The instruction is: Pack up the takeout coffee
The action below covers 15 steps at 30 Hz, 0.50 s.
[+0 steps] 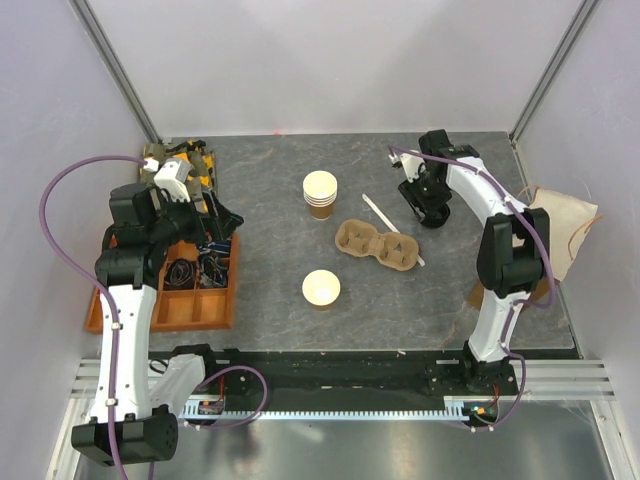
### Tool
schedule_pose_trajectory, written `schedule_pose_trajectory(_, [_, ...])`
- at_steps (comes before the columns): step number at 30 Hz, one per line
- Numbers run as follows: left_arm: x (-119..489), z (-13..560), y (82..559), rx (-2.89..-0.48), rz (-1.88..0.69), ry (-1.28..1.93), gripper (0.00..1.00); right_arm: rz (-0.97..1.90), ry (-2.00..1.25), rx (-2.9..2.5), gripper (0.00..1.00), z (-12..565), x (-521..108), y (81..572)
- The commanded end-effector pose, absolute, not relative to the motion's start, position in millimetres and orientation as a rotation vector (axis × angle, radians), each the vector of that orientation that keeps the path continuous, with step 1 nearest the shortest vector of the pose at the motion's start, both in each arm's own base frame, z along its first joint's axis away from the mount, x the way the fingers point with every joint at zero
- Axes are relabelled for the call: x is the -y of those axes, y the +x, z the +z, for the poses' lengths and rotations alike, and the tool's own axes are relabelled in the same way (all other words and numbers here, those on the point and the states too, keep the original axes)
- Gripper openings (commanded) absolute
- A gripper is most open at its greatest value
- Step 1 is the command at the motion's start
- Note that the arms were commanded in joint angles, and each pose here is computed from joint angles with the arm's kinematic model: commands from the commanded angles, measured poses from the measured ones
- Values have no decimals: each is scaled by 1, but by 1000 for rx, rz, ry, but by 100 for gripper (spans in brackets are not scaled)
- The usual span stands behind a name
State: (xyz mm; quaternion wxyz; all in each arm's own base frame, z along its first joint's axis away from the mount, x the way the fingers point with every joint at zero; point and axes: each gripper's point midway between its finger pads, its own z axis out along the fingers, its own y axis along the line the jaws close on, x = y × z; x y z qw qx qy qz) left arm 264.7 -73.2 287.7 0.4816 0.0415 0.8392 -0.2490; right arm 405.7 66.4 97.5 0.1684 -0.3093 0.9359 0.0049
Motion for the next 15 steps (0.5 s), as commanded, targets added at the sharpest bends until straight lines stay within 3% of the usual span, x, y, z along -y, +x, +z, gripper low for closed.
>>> schedule_pose_trajectory(1, [77,300,267,-2006,-622,150,100,31,-903,-2621,55,101,-67,420])
schedule_pose_trajectory(15, [85,295,265,-2011,-687,176,100,38,-900,-2649,53,77,-53,434])
